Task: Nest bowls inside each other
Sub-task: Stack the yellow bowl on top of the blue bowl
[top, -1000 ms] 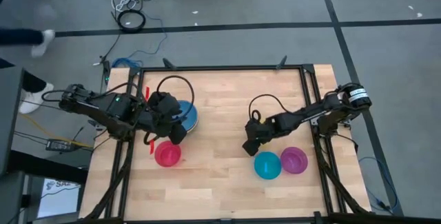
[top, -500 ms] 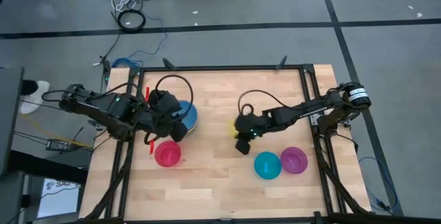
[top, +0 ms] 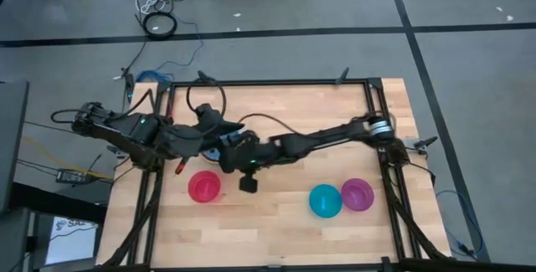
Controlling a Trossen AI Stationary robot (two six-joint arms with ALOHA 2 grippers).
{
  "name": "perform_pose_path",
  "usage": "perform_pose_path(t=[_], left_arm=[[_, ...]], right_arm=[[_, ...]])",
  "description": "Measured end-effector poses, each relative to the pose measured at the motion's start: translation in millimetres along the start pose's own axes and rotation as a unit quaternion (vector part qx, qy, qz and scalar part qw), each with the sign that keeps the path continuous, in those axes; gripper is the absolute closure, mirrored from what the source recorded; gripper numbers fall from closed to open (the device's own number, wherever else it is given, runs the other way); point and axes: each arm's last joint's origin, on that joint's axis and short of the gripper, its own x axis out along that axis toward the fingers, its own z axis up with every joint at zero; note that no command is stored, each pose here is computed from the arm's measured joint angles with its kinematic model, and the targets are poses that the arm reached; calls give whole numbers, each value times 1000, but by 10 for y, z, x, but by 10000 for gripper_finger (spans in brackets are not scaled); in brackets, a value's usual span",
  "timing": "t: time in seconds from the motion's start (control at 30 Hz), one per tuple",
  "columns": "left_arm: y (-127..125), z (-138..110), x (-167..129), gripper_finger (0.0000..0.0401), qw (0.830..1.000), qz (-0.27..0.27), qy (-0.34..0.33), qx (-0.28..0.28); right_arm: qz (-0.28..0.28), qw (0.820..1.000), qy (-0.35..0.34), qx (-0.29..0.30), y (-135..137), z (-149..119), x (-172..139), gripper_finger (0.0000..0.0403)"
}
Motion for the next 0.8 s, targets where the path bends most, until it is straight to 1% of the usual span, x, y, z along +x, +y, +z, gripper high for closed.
perform_pose_path(t=[0.07, 0.17, 0.37, 0.6, 0.7, 0.8], left_arm=[[-15, -2, -11, 254, 1000, -4, -1, 0], [-33, -13, -27, 254, 1000, -9, 0, 3], [-67, -22, -58, 254, 1000, -19, 0, 2], [-89, -7, -68, 254, 1000, -27, -8, -6], [-92, -2, -68, 254, 1000, -28, -10, -9], [-95, 4, -69, 254, 999, -29, -13, -12]], right_arm=[[-16, 999, 28, -26, 11, 32, 131, 403], [-27, 997, 42, -50, 9, 131, 235, 403], [-40, 995, 54, -78, 5, 288, 266, 403], [-37, 996, 10, -75, -123, 443, 254, 400], [-15, 997, -8, -70, -195, 489, 265, 381], [6, 999, -7, -52, -273, 499, 269, 350]])
